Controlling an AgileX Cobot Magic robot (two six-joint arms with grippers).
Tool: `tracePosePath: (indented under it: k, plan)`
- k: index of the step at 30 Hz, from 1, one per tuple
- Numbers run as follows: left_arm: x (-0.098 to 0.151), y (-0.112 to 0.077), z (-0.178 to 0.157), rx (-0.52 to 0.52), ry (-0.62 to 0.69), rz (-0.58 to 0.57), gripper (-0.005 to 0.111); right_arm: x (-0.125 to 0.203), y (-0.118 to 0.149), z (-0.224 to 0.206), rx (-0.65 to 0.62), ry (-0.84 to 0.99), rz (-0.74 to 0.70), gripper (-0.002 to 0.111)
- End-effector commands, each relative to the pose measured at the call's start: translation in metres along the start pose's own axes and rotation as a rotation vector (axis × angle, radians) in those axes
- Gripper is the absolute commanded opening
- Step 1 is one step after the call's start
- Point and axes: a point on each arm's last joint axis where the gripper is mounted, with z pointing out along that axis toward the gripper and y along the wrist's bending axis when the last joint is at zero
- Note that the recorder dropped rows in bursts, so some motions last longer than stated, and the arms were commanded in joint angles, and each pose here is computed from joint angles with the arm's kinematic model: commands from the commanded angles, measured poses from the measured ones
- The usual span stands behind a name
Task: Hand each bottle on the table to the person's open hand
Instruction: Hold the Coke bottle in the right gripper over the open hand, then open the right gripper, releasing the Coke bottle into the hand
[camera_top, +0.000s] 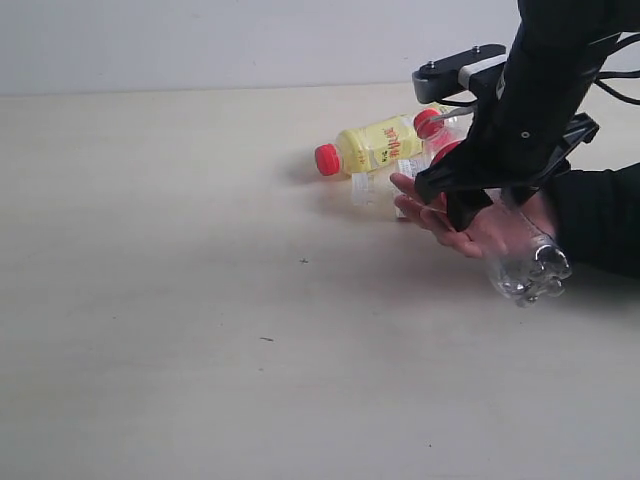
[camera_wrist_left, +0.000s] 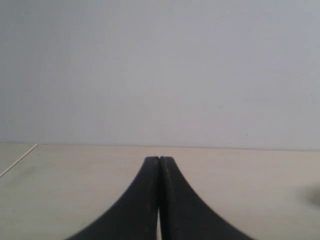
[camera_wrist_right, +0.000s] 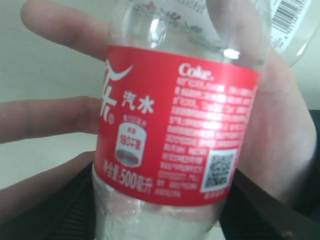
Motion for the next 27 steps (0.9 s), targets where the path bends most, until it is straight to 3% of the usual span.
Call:
tracePosePath:
  k: [1,14,22,23,25,27]
  plan:
    - [-0.001,0.0,-0.001,-0.003,-0.011,0.009,0.0,0.002,-0.001,0.001,-0.003,0.016,0.002,0.072]
    - [-0.001,0.0,-0.001,-0.003,-0.011,0.009,0.0,0.001,-0.001,-0.001,-0.003,0.011,-0.004,0.076]
    - [-0.001,0.0,-0.001,-0.003,-0.011,0.009,0.0,0.009,-0.006,-0.081,0.0,-0.134,-0.009,0.074]
    - [-0.001,0.0,-0.001,-0.003,-0.011,0.009,0.0,0.015,-0.007,-0.092,0.0,-0.149,-0.013,0.069]
    - [-0.001,0.0,-0.001,-0.003,-0.011,0.009,0.0,0.034,-0.008,-0.119,-0.01,-0.222,-0.007,0.046]
    - [-0.001,0.0,-0.001,-0.003,-0.011,0.009,0.0,0.066,-0.008,-0.141,-0.024,-0.363,-0.022,0.014]
